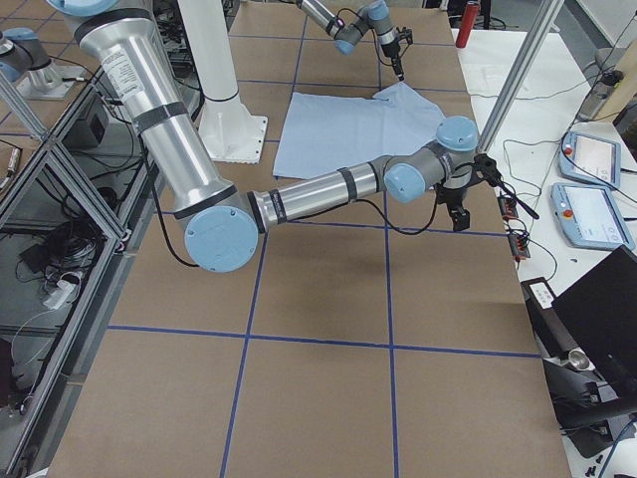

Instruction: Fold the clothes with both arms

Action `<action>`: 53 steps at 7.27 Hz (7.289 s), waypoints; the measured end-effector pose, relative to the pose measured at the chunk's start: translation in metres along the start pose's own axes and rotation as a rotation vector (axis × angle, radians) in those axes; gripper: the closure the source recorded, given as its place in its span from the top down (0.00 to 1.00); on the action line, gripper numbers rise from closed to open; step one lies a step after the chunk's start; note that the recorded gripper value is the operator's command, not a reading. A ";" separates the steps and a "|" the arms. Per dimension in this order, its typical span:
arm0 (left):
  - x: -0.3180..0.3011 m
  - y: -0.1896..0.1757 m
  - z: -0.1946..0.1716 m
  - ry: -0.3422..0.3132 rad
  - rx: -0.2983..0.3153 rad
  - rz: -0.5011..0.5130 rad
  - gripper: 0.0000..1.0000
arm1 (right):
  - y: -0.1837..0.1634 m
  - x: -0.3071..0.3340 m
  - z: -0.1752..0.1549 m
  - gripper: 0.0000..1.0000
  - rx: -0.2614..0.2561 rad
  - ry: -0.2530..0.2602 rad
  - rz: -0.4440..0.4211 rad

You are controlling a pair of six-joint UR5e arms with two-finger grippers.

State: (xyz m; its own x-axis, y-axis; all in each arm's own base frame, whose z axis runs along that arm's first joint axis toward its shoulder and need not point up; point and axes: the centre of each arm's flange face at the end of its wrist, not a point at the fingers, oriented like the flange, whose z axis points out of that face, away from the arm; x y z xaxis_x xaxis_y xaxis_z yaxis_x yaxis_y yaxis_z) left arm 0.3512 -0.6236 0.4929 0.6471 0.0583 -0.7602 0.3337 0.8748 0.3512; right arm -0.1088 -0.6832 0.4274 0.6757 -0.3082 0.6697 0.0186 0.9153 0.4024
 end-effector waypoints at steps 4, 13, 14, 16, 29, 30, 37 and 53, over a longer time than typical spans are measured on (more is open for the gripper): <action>0.010 0.017 0.015 -0.009 -0.014 0.017 0.18 | 0.001 0.001 0.000 1.00 0.000 0.002 0.000; 0.173 -0.010 -0.032 -0.039 -0.077 -0.067 0.00 | 0.000 -0.001 0.000 1.00 0.002 0.002 0.001; 0.206 -0.010 -0.024 -0.057 -0.089 -0.088 0.00 | 0.000 -0.001 0.001 1.00 0.001 0.001 0.002; 0.242 -0.012 -0.002 -0.085 -0.108 -0.103 0.00 | 0.000 -0.002 0.002 1.00 -0.001 0.001 0.003; 0.220 0.069 -0.139 0.154 -0.105 -0.037 1.00 | 0.237 -0.368 0.046 0.95 0.116 -0.058 0.614; 0.215 0.092 -0.154 0.170 -0.123 -0.072 1.00 | 0.278 -0.398 0.051 0.88 0.123 -0.062 0.663; 0.164 0.312 -0.209 0.036 -0.275 -0.365 0.58 | 0.414 -0.485 0.037 0.79 0.065 0.018 0.911; 0.158 0.370 -0.189 -0.037 -0.319 -0.349 0.23 | 0.415 -0.497 0.040 0.81 0.074 0.018 0.906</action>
State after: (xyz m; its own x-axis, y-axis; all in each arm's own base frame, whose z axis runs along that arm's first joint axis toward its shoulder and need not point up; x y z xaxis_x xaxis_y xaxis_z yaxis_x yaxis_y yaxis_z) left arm 0.4472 -0.2002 0.3996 0.5594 -0.2775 -0.7810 0.3118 0.9435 -0.1119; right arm -0.4663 -0.1610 0.2864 0.4201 0.5260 0.7395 -0.5723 0.7860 -0.2340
